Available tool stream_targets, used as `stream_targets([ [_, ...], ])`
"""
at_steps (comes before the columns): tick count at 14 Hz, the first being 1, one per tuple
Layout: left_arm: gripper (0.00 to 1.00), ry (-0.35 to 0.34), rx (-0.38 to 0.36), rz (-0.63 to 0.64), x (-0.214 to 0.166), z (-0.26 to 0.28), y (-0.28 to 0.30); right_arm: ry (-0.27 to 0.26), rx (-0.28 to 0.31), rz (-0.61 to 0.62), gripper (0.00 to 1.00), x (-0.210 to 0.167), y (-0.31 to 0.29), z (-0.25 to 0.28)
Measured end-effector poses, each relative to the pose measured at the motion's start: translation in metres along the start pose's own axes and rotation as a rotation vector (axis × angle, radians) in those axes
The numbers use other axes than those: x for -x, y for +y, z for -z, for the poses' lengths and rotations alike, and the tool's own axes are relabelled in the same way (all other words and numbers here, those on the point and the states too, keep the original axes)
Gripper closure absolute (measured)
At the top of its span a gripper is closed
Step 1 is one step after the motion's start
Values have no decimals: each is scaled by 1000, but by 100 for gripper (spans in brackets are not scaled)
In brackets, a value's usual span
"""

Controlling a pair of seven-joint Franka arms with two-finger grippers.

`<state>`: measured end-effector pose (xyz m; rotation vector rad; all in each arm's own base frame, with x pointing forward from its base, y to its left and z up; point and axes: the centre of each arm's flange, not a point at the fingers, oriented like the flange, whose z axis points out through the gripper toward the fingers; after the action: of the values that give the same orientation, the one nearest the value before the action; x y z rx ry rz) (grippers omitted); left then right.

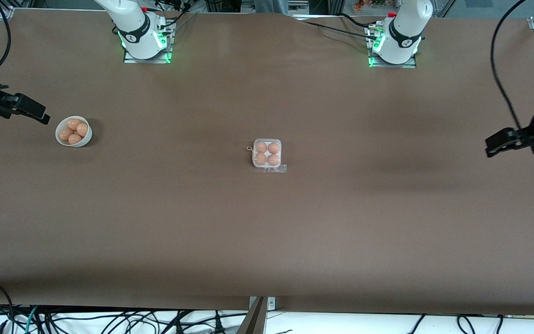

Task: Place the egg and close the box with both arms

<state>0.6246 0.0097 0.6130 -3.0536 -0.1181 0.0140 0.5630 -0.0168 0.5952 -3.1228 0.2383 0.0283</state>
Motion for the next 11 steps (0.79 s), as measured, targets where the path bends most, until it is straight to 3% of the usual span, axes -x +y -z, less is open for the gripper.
stream_targets([
  [6, 0, -62, -2, -61, 31, -26, 20, 0, 0, 0, 0, 0, 0, 0],
  [11, 0, -59, 41, -57, 33, -34, 23, 0, 0, 0, 0, 0, 0, 0],
])
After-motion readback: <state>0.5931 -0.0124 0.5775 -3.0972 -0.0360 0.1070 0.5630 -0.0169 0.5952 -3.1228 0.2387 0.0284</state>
